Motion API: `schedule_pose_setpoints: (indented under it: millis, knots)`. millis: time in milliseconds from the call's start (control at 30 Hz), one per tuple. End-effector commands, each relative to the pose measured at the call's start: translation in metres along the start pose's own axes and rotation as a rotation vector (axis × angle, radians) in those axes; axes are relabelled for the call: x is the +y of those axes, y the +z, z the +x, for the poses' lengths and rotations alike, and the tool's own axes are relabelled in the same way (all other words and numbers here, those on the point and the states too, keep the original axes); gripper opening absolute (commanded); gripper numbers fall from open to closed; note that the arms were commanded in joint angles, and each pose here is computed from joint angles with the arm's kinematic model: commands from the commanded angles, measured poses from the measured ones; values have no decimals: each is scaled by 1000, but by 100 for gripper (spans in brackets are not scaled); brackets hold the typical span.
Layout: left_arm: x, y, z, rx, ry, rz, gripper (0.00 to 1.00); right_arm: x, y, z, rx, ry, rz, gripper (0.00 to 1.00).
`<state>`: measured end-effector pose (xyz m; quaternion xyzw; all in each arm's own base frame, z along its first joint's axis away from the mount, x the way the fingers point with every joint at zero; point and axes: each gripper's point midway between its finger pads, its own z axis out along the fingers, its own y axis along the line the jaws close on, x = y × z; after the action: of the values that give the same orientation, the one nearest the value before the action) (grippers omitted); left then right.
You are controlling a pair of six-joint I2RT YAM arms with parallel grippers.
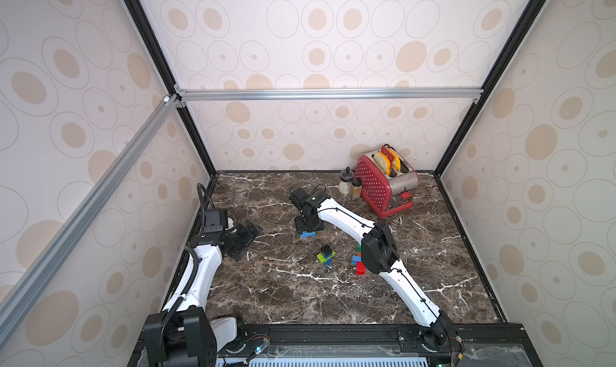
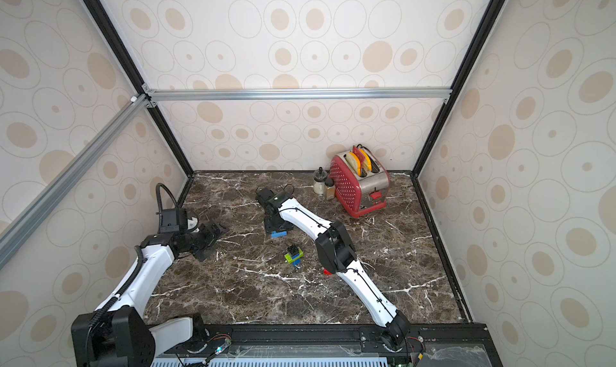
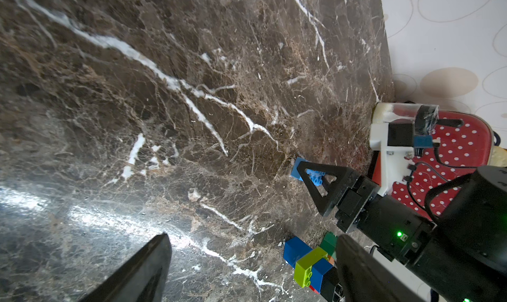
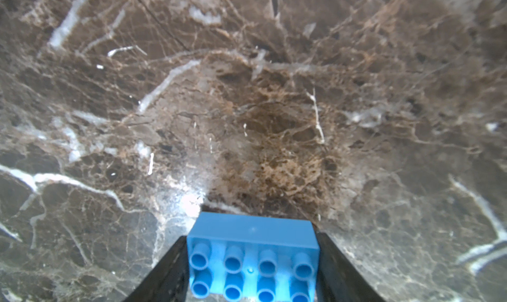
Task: Assemble the letter f with lego
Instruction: Pick up the lego brick from the center of the board.
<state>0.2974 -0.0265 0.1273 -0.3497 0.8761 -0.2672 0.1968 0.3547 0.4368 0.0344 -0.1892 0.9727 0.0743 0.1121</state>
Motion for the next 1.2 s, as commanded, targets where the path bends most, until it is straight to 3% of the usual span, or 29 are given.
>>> schedule_pose_setpoints:
  millis: [0, 300, 433, 533, 667, 833, 1167]
  knots:
    - [1, 1, -1, 5, 26, 3, 95, 5, -15, -6, -32, -54, 6, 59]
    - [-14, 10, 5, 44, 80, 73, 91, 5, -103, -35, -152, -160, -89, 59]
    - [-55, 24, 42, 118, 215, 132, 90, -18, -153, -29, -173, -187, -89, 59]
    - [-83, 44, 70, 155, 230, 245, 85, -33, -183, -13, -175, -210, -97, 59]
    - [-110, 64, 113, 214, 279, 363, 76, -49, -199, 25, -144, -233, -118, 60]
    - [-104, 81, 142, 255, 255, 458, 60, -51, -200, 66, -92, -237, -198, 60]
    - [-97, 75, 173, 289, 368, 564, 54, -43, -184, 92, -67, -253, -220, 59]
